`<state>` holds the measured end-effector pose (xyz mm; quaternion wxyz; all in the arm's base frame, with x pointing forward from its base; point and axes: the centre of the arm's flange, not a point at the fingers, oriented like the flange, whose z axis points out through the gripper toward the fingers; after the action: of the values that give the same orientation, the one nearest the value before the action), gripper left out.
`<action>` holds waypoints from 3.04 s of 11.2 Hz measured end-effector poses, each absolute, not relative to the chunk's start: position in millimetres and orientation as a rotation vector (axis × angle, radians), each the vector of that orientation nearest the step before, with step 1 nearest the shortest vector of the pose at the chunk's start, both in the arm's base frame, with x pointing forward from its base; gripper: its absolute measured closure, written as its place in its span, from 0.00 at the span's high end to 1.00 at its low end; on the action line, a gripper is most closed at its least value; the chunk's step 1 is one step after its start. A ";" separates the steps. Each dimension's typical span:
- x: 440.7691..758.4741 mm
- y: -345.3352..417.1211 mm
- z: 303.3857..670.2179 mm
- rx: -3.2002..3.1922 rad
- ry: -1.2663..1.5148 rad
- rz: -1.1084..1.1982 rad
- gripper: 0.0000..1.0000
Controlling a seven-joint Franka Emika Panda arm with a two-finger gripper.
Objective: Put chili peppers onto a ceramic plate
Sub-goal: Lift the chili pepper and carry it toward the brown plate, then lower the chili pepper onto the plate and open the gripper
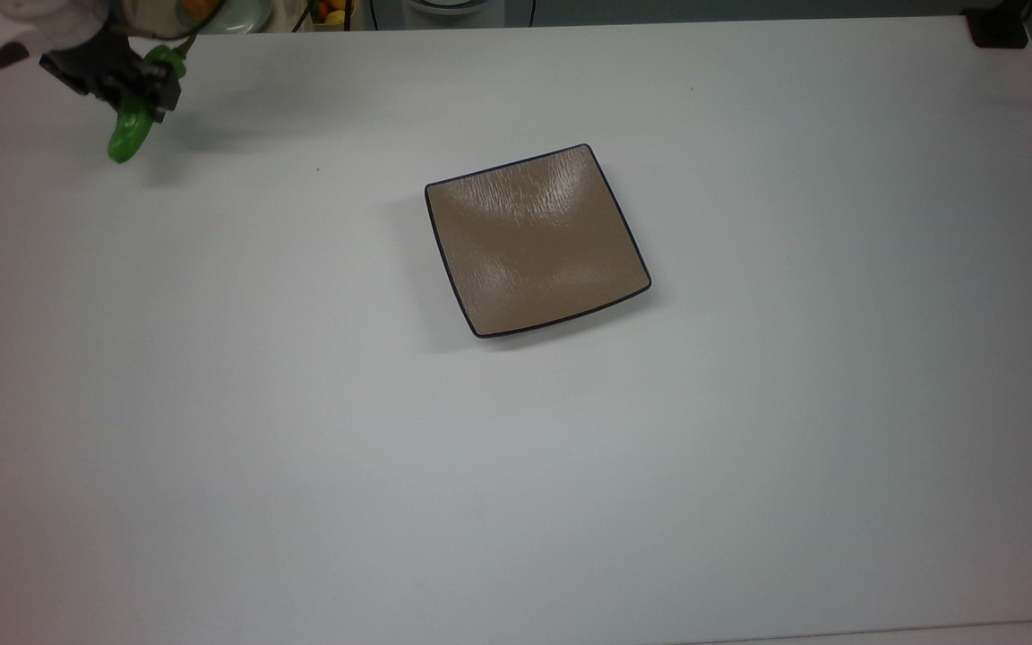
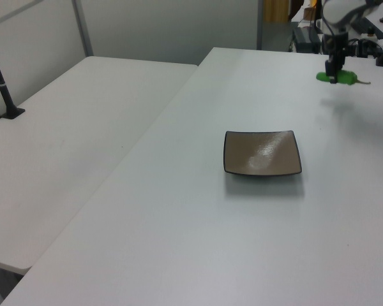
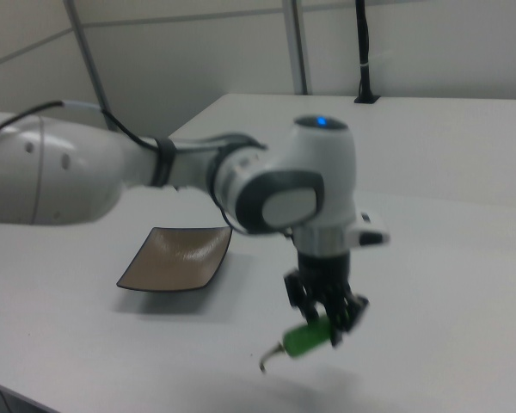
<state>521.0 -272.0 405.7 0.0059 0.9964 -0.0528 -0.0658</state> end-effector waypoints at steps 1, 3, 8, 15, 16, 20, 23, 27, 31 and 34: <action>529.7 -254.5 432.8 3.137 -0.152 -0.192 0.43; 548.7 -205.7 486.4 3.178 -0.123 -0.155 0.43; 589.9 -58.7 551.6 3.247 -0.210 -0.060 0.43; 623.2 80.9 501.9 3.401 -0.495 -0.087 0.43; 630.0 84.9 480.1 3.426 -0.544 -0.073 0.43; 633.5 111.0 393.1 3.415 -0.616 -0.019 0.43; 626.8 122.3 356.9 3.399 -0.605 -0.062 0.43; 625.0 123.8 344.1 3.370 -0.558 -0.083 0.58; 624.4 134.8 381.6 3.358 -0.450 0.035 1.00; 607.1 143.9 473.0 3.276 -0.251 0.097 1.00</action>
<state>607.1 143.9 473.0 -0.0727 0.9940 -0.0762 0.0294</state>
